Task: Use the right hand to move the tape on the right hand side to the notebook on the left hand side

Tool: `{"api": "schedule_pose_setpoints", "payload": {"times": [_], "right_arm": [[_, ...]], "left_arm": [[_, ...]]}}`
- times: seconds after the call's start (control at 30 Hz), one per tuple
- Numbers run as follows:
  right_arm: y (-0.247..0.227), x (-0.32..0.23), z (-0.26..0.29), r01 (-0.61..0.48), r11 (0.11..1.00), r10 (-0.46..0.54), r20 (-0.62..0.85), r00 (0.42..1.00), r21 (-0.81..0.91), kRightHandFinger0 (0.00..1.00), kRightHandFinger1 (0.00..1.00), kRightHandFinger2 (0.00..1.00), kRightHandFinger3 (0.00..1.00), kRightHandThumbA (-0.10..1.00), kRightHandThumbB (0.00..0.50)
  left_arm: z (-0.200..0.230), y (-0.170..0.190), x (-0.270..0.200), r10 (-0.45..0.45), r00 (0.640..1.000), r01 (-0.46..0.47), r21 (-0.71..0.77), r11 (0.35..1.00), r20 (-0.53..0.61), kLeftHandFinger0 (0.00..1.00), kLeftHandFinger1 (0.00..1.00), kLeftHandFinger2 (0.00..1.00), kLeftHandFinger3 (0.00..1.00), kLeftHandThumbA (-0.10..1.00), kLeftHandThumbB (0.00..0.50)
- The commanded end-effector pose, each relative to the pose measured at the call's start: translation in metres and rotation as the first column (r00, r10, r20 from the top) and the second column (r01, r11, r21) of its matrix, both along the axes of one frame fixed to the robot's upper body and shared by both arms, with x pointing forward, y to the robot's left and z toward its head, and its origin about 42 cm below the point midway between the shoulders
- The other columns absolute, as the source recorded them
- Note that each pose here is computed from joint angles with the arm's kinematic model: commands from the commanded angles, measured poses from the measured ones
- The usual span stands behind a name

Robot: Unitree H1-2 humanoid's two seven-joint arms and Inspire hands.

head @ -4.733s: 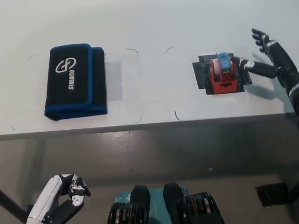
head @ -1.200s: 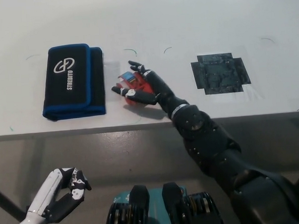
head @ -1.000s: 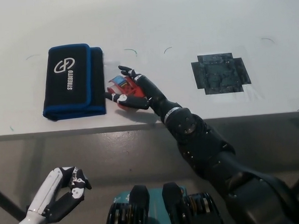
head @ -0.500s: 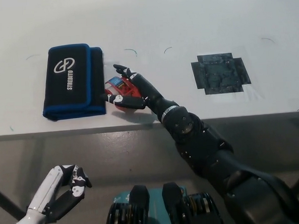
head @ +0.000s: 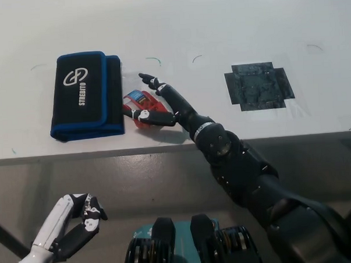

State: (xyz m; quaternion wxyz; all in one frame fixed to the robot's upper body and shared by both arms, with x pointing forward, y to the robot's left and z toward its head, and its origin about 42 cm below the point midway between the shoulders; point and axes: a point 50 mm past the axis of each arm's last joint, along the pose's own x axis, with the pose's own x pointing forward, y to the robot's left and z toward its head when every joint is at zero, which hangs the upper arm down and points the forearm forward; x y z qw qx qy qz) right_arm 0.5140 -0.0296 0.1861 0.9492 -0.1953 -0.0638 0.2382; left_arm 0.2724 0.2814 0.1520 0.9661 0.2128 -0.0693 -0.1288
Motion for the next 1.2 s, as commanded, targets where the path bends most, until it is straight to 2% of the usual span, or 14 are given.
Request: {"api": "schedule_pose_setpoints", "payload": {"times": [0.0,0.03,0.13,0.27,0.37,0.43,0.57,0.6,0.63,0.67,0.7,0.87,1.03,1.17], "right_arm": [[-0.001,0.015,0.038,0.036,0.999,-0.039,0.126,0.991,0.026,1.0,1.0,1.0,1.0,0.98,0.472],[-0.004,0.016,0.039,0.05,0.998,-0.055,0.13,0.99,0.036,1.0,1.0,1.0,1.0,0.98,0.492],[-0.006,0.017,0.04,0.054,0.998,-0.059,0.134,0.989,0.037,1.0,1.0,1.0,1.0,0.99,0.492],[-0.027,0.025,0.049,0.067,0.998,-0.069,0.169,0.983,0.022,1.0,1.0,1.0,1.0,1.0,0.439],[-0.047,0.031,0.057,0.098,0.995,-0.102,0.185,0.977,0.03,1.0,1.0,1.0,1.0,1.0,0.449],[-0.077,0.035,0.064,0.139,0.989,-0.147,0.231,0.962,0.048,1.0,1.0,1.0,1.0,1.0,0.388],[-0.128,0.035,0.078,0.192,0.978,-0.206,0.286,0.936,0.075,1.0,1.0,1.0,1.0,0.97,0.37],[-0.142,0.033,0.081,0.202,0.975,-0.221,0.305,0.926,0.093,1.0,1.0,1.0,1.0,0.99,0.387],[-0.174,0.026,0.089,0.238,0.965,-0.262,0.332,0.906,0.113,1.0,1.0,1.0,1.0,0.98,0.375],[-0.176,0.025,0.091,0.241,0.964,-0.266,0.334,0.905,0.115,1.0,1.0,1.0,1.0,0.98,0.374],[-0.186,0.02,0.097,0.261,0.96,-0.279,0.361,0.89,0.099,1.0,1.0,1.0,1.0,1.0,0.406],[-0.247,-0.017,0.133,0.314,0.94,-0.339,0.472,0.814,0.134,1.0,1.0,1.0,1.0,1.0,0.387],[-0.267,-0.057,0.155,0.315,0.941,-0.327,0.566,0.756,0.123,1.0,1.0,1.0,1.0,1.0,0.371],[-0.264,-0.09,0.155,0.301,0.947,-0.306,0.605,0.735,0.113,1.0,1.0,1.0,1.0,0.94,0.406]], "left_arm": [[0.011,0.004,0.0,0.002,0.999,-0.002,0.013,1.0,0.043,0.28,0.21,0.2,0.38,0.22,0.0],[0.01,0.005,0.0,0.005,0.999,-0.006,0.013,1.0,0.04,0.28,0.22,0.21,0.38,0.22,0.0],[0.01,0.005,0.0,0.004,0.999,-0.005,0.012,1.0,0.039,0.29,0.22,0.21,0.39,0.2,0.0],[0.01,0.004,-0.001,0.007,0.999,-0.008,0.01,1.0,0.043,0.28,0.22,0.2,0.38,0.24,0.0],[0.01,0.004,-0.001,0.006,0.999,-0.007,0.015,1.0,0.045,0.28,0.22,0.2,0.38,0.24,0.0],[0.009,0.004,0.0,0.001,0.999,-0.002,0.013,1.0,0.04,0.28,0.22,0.21,0.38,0.24,0.001],[0.008,0.007,-0.003,0.001,0.999,-0.002,0.011,1.0,0.033,0.28,0.22,0.21,0.38,0.23,0.0],[0.008,0.006,-0.002,0.0,0.999,-0.001,0.013,1.0,0.034,0.28,0.22,0.21,0.38,0.22,0.0],[0.007,0.006,-0.002,-0.003,0.999,0.002,0.017,1.0,0.036,0.28,0.22,0.21,0.39,0.23,0.0],[0.007,0.008,-0.002,-0.002,0.999,0.001,0.018,1.0,0.037,0.28,0.22,0.21,0.39,0.23,0.0],[0.008,0.01,-0.003,0.004,0.999,-0.004,0.022,1.0,0.041,0.27,0.21,0.21,0.38,0.24,0.0],[0.007,0.013,-0.002,0.025,0.999,-0.026,0.001,1.0,0.036,0.27,0.21,0.2,0.38,0.19,0.0],[0.007,0.016,0.001,0.045,0.998,-0.046,0.01,0.999,0.038,0.28,0.22,0.22,0.39,0.22,0.0],[0.012,0.017,0.004,0.047,0.997,-0.048,0.02,0.999,0.056,0.26,0.21,0.2,0.38,0.25,0.0]]}}
